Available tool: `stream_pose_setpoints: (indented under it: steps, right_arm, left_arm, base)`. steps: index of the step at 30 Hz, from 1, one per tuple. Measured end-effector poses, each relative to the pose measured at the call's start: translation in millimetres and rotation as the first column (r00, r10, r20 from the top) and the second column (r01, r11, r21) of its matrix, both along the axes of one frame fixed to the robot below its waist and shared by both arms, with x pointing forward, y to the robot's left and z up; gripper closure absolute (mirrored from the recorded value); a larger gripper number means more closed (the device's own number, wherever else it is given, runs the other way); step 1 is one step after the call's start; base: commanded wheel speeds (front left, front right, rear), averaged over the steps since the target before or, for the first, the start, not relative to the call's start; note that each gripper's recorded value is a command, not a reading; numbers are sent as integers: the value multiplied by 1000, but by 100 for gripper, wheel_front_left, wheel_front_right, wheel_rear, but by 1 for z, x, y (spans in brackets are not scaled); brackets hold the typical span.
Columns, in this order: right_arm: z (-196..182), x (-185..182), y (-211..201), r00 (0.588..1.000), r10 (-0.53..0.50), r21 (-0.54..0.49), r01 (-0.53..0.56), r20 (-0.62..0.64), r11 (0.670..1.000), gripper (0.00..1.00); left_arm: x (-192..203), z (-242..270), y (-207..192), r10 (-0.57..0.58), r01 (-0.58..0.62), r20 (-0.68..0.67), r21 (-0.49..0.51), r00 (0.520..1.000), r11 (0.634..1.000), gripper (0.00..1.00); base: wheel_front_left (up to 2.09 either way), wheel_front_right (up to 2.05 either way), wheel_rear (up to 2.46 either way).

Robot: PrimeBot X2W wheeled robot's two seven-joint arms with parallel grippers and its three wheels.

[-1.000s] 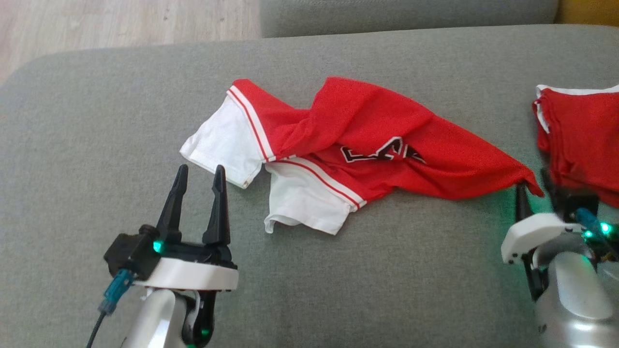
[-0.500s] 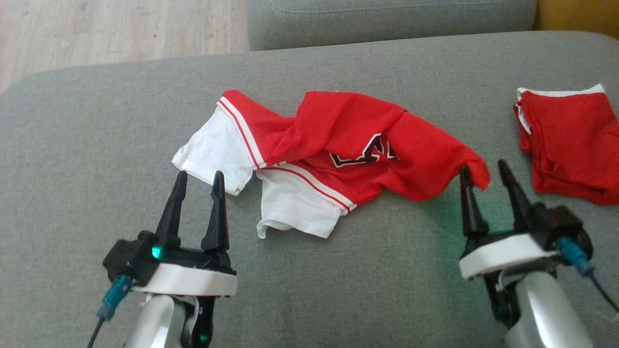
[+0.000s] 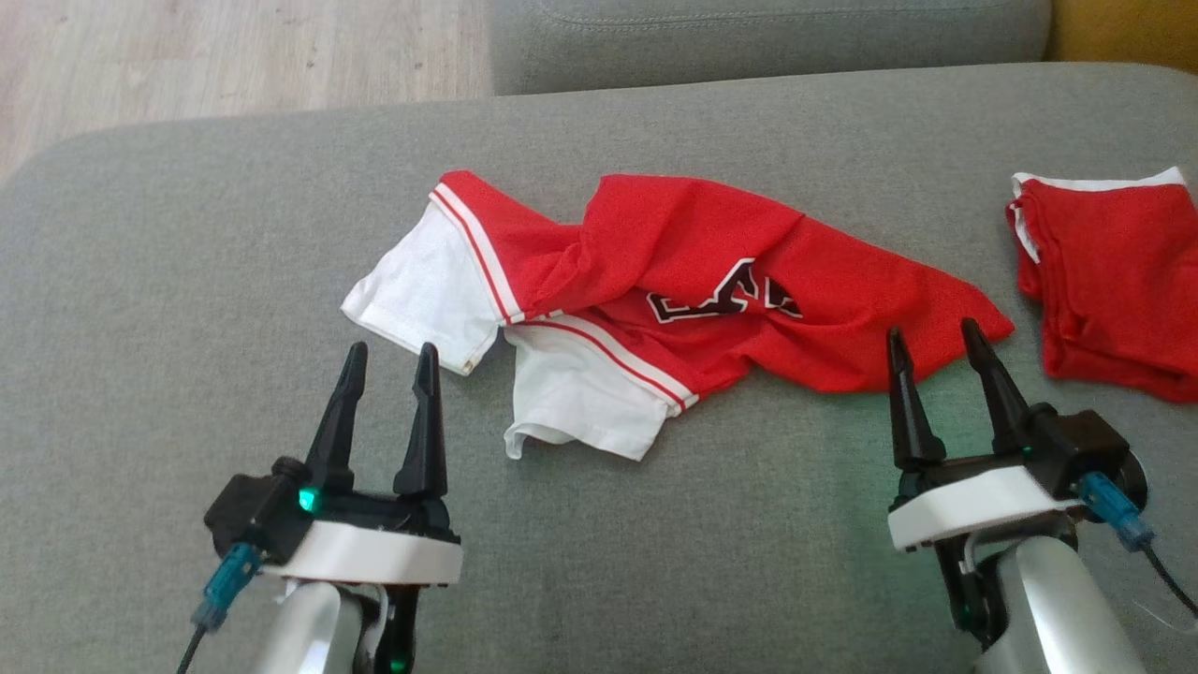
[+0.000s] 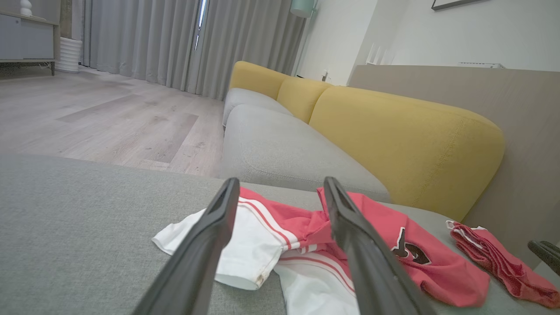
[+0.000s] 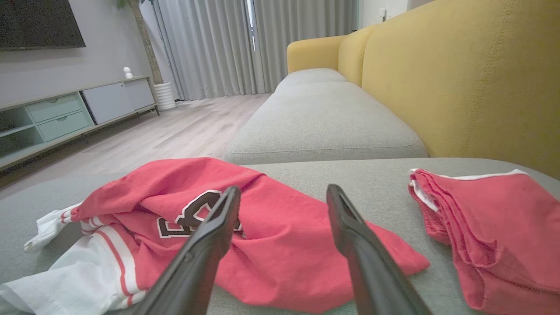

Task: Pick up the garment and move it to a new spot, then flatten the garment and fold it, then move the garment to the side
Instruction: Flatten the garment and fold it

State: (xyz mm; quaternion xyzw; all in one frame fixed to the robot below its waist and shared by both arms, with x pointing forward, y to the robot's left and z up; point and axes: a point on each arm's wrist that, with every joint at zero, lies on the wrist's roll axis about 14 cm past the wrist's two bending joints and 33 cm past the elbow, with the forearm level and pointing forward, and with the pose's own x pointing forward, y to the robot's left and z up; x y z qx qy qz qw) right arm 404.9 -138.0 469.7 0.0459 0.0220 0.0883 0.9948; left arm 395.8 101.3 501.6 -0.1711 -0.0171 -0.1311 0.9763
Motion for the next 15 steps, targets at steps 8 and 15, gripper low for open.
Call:
stream_pose_setpoints:
  steps: [8, 15]
  right_arm:
    - [3, 9, 35, 994, 106, -12, -106, 18, 994, 0]
    - [18, 35, 109, 941, 334, -98, -328, 50, 940, 0]
  left_arm:
    - [0, -6, 6, 16, -16, -16, 3, 1000, 1000, 0]
    - [2, -9, 14, 41, -41, -31, -12, 999, 999, 0]
  base:
    - [0, 0, 0]
    - [0, 0, 0]
